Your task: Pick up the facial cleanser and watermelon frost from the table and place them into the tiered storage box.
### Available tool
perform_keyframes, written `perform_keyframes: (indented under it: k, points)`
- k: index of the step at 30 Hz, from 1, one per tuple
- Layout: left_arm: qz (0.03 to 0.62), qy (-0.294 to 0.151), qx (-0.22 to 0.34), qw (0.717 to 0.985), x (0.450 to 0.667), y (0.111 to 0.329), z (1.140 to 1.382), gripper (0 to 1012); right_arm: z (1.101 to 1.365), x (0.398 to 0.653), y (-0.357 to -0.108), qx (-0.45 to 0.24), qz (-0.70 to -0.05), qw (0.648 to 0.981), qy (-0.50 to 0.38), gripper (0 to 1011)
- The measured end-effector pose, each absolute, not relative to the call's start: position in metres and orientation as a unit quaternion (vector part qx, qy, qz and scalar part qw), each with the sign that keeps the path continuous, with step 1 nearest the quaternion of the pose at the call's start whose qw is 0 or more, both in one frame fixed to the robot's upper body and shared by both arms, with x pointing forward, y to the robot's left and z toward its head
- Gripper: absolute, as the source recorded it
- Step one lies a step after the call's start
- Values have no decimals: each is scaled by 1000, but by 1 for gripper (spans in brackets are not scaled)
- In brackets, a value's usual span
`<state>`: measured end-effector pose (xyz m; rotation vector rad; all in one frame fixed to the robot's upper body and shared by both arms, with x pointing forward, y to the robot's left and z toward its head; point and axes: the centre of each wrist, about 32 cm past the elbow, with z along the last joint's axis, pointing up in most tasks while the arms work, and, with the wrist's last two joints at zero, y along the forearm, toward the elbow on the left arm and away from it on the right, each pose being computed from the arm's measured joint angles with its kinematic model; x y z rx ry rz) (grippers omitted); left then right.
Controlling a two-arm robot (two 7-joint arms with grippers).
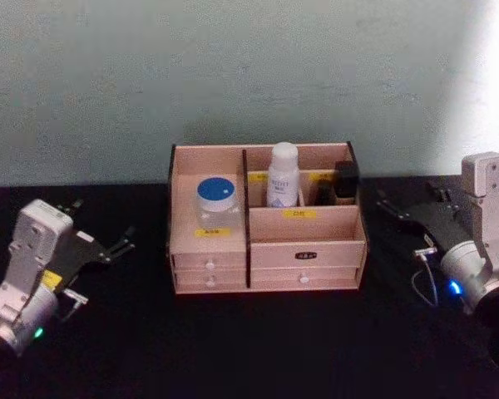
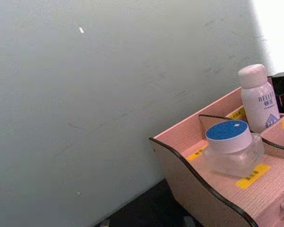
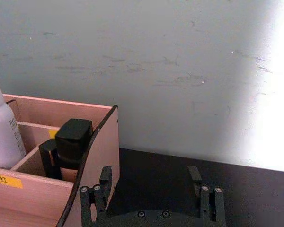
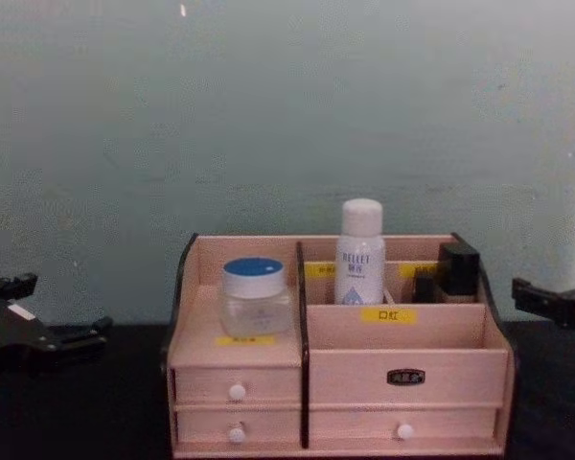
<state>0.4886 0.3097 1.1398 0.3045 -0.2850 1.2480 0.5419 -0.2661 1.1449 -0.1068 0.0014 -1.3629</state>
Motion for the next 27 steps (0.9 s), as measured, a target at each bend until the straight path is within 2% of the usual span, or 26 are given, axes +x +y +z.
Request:
perform_keyframes:
  k: [27]
  points:
    - [580,-132,142,791,489,310,1140,1001,1147,542,-266,-48,-628,777,0,1004]
